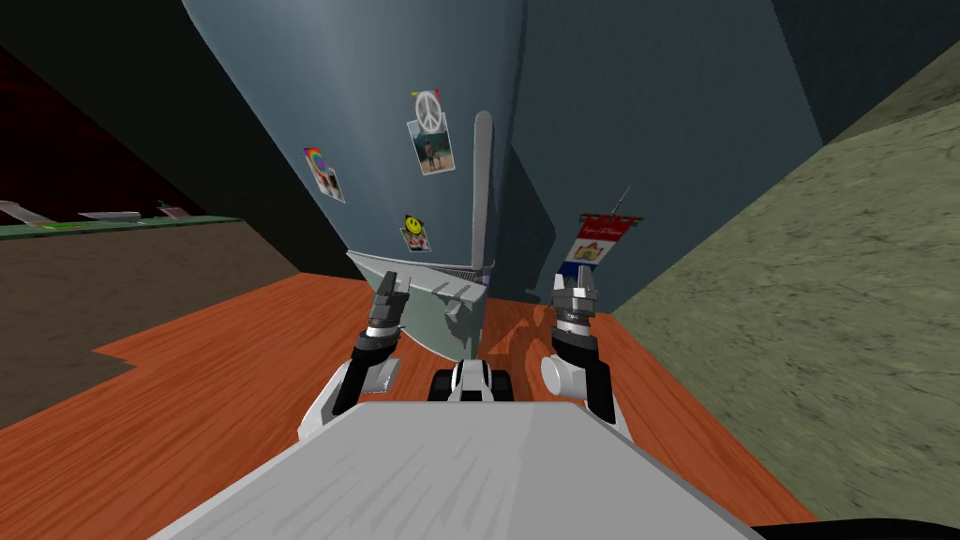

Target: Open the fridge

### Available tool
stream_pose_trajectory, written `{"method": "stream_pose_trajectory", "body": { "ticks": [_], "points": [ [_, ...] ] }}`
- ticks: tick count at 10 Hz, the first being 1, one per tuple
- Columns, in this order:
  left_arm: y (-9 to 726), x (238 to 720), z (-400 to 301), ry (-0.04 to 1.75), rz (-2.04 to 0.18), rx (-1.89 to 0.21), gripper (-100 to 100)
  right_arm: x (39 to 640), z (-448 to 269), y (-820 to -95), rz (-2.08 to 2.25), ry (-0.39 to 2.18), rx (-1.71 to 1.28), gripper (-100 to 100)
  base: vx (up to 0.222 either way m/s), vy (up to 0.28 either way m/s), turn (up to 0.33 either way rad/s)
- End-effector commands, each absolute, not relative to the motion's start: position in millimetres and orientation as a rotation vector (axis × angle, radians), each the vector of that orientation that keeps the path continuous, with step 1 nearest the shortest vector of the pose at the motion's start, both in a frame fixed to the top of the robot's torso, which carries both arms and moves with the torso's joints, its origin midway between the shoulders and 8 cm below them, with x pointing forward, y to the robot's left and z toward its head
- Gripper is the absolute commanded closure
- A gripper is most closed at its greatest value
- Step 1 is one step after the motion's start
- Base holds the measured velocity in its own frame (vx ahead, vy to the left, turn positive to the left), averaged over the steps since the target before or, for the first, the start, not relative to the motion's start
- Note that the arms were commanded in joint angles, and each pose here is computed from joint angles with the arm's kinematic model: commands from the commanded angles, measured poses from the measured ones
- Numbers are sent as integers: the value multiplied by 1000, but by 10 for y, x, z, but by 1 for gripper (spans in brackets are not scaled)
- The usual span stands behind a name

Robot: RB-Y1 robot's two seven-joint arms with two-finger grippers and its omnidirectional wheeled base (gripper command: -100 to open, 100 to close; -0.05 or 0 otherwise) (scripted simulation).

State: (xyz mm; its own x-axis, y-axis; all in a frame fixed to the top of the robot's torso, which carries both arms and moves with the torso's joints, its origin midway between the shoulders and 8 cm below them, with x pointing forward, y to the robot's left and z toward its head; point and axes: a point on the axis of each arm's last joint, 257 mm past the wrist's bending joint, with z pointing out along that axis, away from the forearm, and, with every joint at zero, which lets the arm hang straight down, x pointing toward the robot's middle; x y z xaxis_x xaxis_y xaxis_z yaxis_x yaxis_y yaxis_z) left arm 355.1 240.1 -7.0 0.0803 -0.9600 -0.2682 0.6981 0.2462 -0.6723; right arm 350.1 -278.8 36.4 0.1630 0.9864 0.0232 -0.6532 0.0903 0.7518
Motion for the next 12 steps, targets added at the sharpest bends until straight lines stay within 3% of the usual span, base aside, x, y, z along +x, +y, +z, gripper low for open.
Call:
{"method": "stream_pose_trajectory", "body": {
  "ticks": [1,12],
  "points": [
    [2412,3612,-249,793,-1277,-428,-100,3501,364,-2788,1325,579,719,0,100,-133,-15],
    [2446,3804,-981,880,-1215,-481,-100,3501,364,-2788,1325,579,719,0,78,-115,-16]
  ]
}}
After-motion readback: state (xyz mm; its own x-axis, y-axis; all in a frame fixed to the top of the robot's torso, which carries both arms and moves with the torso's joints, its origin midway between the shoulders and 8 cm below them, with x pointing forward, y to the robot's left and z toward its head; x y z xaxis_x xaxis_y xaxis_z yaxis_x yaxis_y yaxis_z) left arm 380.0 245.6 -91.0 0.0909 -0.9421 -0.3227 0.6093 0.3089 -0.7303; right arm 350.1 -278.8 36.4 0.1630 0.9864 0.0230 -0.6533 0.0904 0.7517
